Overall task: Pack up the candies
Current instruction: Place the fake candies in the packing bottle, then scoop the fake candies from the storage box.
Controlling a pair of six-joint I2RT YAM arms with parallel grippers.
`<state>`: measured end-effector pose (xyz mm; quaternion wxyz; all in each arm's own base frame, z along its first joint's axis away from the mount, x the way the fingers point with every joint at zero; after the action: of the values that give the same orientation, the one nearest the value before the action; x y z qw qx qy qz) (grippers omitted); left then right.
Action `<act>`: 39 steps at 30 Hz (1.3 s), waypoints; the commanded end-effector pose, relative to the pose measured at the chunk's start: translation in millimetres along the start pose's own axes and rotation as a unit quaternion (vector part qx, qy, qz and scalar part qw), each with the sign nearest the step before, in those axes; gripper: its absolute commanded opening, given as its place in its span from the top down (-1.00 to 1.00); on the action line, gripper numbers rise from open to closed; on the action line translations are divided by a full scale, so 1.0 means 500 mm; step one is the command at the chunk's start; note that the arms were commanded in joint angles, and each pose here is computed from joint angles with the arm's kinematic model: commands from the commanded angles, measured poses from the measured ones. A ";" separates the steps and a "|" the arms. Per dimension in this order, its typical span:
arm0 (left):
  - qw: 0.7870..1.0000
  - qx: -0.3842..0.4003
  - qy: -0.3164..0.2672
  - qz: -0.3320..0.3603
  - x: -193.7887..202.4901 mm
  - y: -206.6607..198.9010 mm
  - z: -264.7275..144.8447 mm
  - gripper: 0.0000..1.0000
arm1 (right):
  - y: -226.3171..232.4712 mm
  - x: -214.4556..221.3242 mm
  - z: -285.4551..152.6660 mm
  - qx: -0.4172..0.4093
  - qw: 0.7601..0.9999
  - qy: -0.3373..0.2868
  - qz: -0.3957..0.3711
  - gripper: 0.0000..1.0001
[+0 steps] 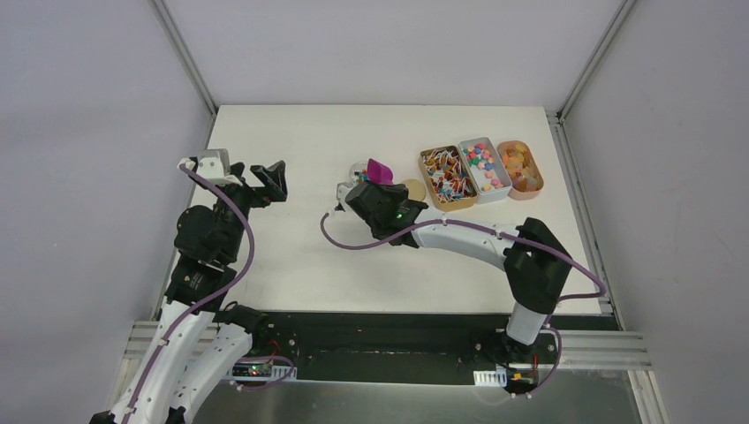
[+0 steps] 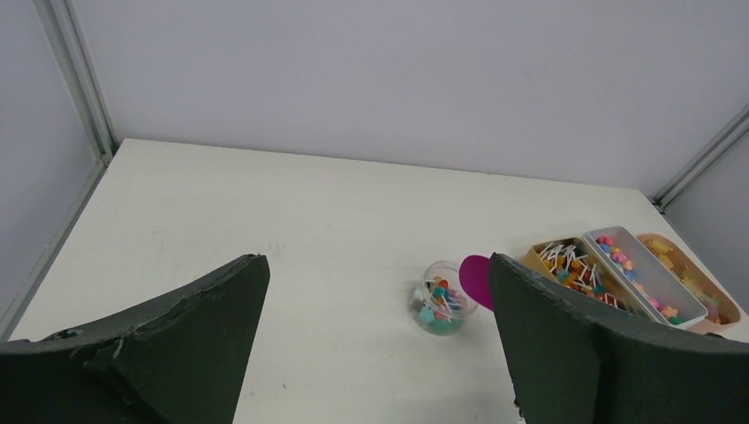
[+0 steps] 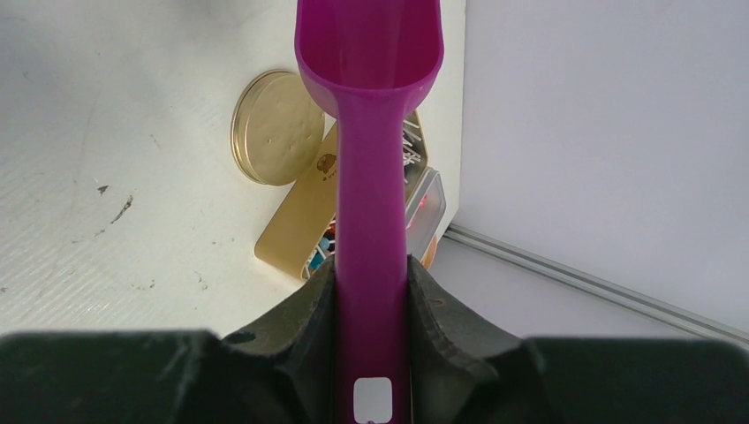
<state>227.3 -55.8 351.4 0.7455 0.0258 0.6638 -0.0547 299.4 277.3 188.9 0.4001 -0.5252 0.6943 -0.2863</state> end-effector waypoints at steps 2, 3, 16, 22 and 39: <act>0.998 -0.055 -0.009 -0.015 0.004 0.028 0.008 -0.98 | -0.063 -0.015 -0.053 0.017 0.996 -0.050 0.073 1.00; 0.998 -0.062 -0.007 -0.019 0.009 0.030 0.010 -0.98 | -0.067 -0.012 -0.058 0.014 0.995 -0.054 0.083 1.00; 0.999 0.032 0.018 -0.027 0.016 -0.031 0.041 -0.98 | -0.130 0.089 -0.064 -0.035 0.964 -0.048 0.258 1.00; 0.990 0.097 0.085 -0.051 0.047 -0.087 0.097 -0.91 | -0.175 0.153 -0.064 -0.058 0.938 -0.008 0.341 1.00; 0.945 0.211 0.209 -0.135 0.195 -0.253 0.359 -0.42 | -0.159 0.274 -0.023 -0.123 0.878 0.184 0.424 1.00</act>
<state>374.3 -176.1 257.4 0.5335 0.0895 0.8068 -0.2374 313.6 123.5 220.2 0.3046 -0.1875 0.9286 -0.0987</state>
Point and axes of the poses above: each gripper's point midway between its finger pads, its own z axis out along the fingers, its own y axis along the line the jaws close on, x = y × z, the point moved 4 cm from there along -z, back along the fingers, and after that the axes turned 10 degrees about z, right-handed, at the moved point
